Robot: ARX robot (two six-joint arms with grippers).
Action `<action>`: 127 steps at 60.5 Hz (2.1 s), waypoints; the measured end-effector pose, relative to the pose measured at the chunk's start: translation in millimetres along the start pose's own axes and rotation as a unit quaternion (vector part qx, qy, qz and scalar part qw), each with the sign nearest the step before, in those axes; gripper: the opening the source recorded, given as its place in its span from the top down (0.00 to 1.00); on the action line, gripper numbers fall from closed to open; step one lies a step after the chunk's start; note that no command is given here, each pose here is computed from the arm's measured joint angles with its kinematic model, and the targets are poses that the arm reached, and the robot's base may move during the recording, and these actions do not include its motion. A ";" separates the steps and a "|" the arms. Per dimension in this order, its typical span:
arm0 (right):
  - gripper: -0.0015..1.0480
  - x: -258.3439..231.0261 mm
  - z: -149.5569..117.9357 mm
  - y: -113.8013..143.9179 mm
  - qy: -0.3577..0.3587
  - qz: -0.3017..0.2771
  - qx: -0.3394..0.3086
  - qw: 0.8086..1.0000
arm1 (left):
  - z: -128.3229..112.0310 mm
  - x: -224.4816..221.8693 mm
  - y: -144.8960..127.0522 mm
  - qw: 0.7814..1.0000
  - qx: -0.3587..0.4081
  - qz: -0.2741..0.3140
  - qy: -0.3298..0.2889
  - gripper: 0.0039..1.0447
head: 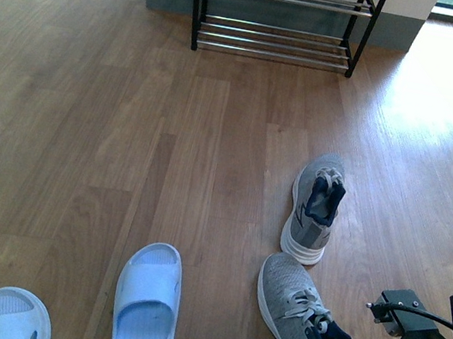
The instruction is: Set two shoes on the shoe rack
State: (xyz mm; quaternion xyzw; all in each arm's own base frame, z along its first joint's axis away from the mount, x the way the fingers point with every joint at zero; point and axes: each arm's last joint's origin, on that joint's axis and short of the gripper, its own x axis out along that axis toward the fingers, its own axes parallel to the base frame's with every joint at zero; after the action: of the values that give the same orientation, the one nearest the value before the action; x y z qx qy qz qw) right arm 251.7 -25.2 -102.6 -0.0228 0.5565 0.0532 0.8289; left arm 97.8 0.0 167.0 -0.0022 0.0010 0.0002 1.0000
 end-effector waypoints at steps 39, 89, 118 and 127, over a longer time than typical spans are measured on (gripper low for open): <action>0.27 43.0 8.3 -7.6 -0.006 0.060 0.011 0.998 | 0.0 0.0 0.0 1.000 0.000 0.000 0.000 0.09; 0.99 -30.2 21.6 -16.0 -0.080 0.001 0.088 0.993 | 0.0 0.0 0.0 1.000 0.000 0.000 0.000 0.09; 0.99 -215.1 41.6 -41.1 -0.255 -0.016 0.215 0.943 | 0.0 0.0 0.0 1.000 0.000 0.000 0.000 0.09; 0.99 -274.9 31.7 -43.5 -0.331 -0.012 0.213 0.919 | 0.0 0.0 0.0 1.000 0.000 0.000 0.000 0.09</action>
State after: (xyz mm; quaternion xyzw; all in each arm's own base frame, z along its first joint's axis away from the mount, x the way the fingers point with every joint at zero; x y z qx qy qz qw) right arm 182.7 -82.6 162.8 0.1665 0.2486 -0.0720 0.9515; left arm 97.8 0.0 167.0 -0.0022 0.0010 0.0002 1.0000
